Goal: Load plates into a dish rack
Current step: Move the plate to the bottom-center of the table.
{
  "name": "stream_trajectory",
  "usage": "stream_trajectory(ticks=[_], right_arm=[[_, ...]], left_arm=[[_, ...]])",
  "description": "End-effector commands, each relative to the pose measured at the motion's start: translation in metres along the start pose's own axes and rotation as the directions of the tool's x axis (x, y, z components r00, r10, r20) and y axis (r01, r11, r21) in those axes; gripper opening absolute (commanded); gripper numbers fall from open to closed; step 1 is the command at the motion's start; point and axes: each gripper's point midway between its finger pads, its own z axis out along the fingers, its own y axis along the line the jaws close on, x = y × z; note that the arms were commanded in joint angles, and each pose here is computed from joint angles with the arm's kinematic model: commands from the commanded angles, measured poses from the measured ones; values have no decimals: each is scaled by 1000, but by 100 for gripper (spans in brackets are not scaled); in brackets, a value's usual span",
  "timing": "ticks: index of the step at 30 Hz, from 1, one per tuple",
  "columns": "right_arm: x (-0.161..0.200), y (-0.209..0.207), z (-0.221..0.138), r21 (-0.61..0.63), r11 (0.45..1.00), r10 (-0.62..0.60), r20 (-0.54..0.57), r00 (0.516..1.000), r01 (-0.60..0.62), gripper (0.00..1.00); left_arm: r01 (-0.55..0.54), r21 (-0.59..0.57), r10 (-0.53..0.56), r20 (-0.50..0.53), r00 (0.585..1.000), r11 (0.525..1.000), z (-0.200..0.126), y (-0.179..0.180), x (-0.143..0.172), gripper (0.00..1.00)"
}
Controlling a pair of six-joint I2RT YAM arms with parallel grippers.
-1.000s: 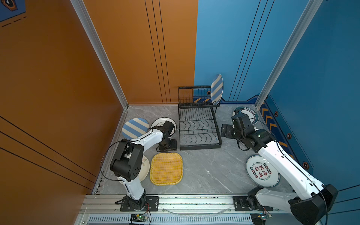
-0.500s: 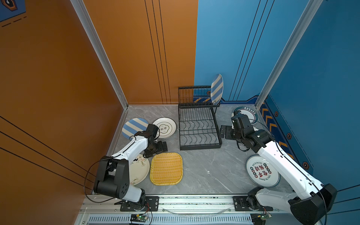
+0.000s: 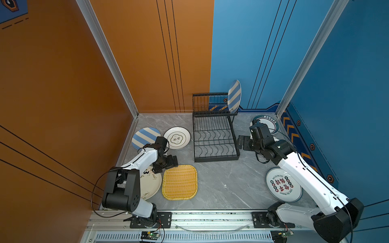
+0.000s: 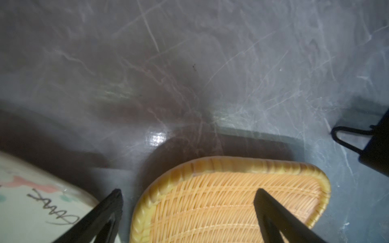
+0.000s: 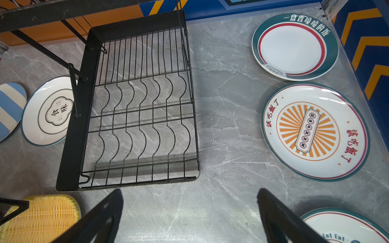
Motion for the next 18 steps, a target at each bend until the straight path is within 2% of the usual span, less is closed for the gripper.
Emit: stream_trajectory(ticks=[1, 12, 18], right_arm=[[0, -2, 1, 6, 1000, 7, -4, 1000, -7, 100], [2, -4, 3, 14, 1000, 7, -9, 1000, -7, 100], [7, -2, 7, 5, 1000, 9, -25, 1000, -9, 100]], left_arm=[[5, 8, -5, -58, 998, 1000, 6, 1, 14, 98], [19, 76, -9, -126, 992, 997, 8, -27, 47, 98], [-1, 115, 16, -134, 991, 993, 4, -51, 53, 98]])
